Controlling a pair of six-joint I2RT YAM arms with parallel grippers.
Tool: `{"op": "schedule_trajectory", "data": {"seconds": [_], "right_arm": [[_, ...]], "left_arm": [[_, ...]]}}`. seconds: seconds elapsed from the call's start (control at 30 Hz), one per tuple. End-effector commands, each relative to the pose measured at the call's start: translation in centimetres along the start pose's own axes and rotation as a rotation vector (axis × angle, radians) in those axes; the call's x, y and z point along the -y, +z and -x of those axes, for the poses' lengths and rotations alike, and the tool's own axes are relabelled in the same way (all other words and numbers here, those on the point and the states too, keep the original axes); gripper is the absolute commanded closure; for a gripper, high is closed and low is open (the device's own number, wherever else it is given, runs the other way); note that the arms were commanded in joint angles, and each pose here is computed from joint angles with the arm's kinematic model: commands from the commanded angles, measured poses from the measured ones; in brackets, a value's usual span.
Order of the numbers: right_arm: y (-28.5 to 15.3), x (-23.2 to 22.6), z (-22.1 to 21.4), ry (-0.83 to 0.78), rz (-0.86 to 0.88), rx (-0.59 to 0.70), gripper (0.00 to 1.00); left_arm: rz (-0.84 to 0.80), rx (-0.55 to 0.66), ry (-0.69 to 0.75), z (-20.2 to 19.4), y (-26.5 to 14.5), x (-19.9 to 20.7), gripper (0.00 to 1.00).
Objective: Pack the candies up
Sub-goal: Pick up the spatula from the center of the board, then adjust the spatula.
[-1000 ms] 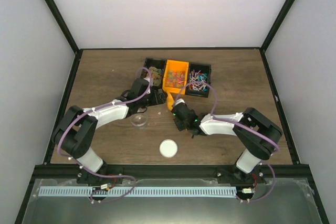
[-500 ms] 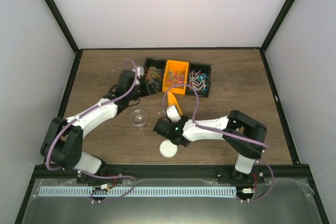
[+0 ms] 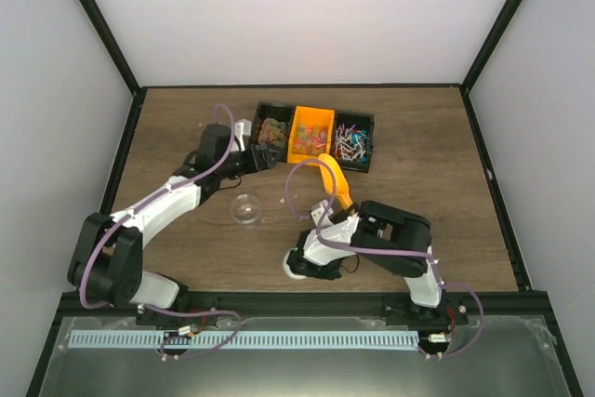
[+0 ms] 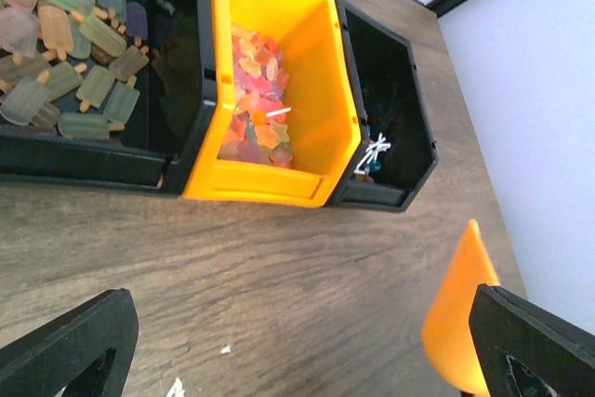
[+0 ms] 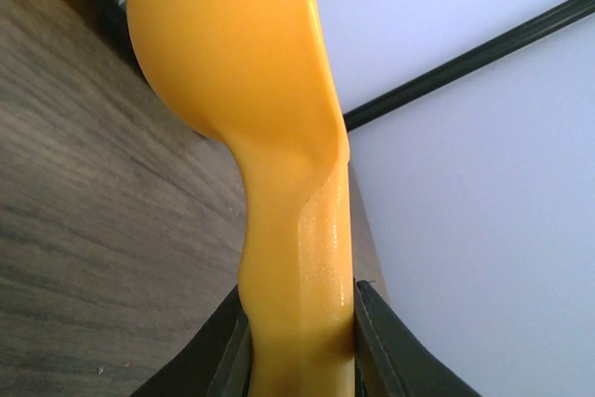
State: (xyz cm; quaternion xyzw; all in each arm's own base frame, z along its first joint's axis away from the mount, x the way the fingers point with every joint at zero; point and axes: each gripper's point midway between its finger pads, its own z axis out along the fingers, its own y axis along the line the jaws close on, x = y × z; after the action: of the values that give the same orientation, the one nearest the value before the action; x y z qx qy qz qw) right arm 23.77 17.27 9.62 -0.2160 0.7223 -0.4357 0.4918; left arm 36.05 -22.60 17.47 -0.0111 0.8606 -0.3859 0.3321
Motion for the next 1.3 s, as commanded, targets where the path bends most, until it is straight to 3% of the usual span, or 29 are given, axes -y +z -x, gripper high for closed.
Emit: {"op": "schedule_trajectory", "data": {"seconds": [0.0,0.33,0.43,0.57,0.77,1.0,1.13,1.27], "right_arm": [[-1.1,2.0,3.9,0.163,-0.025,0.153,0.95],[-1.3,3.7,6.3,0.277,0.003,0.089,0.96],[-1.9,4.5,10.0,0.406,0.020,0.092,0.99],[-2.9,8.8,16.3,0.597,0.047,0.099,0.99],[-0.8,12.9,22.2,0.652,-0.028,0.079,0.99],[-1.2,19.4,22.0,1.078,-0.001,0.080,0.99],[-1.3,18.7,21.3,1.116,0.058,0.032,0.99],[-2.0,17.9,20.3,1.255,0.133,-0.008,0.99]], "left_arm": [[-0.004,-0.035,0.003,-1.0,0.3,-0.8,0.00],[-0.015,-0.053,-0.034,-1.6,1.1,-1.6,0.00],[-0.013,-0.037,-0.034,-1.3,0.7,-1.4,0.00],[0.005,0.010,-0.029,-0.6,0.0,-1.4,0.00],[-0.010,0.014,-0.039,-0.6,-0.1,-1.1,0.00],[-0.008,0.050,-0.049,-0.2,-0.6,-1.1,0.00],[-0.029,0.043,-0.060,-0.4,-0.5,-0.9,0.00],[-0.041,0.059,-0.083,-0.3,-0.6,-0.8,0.00]]}}
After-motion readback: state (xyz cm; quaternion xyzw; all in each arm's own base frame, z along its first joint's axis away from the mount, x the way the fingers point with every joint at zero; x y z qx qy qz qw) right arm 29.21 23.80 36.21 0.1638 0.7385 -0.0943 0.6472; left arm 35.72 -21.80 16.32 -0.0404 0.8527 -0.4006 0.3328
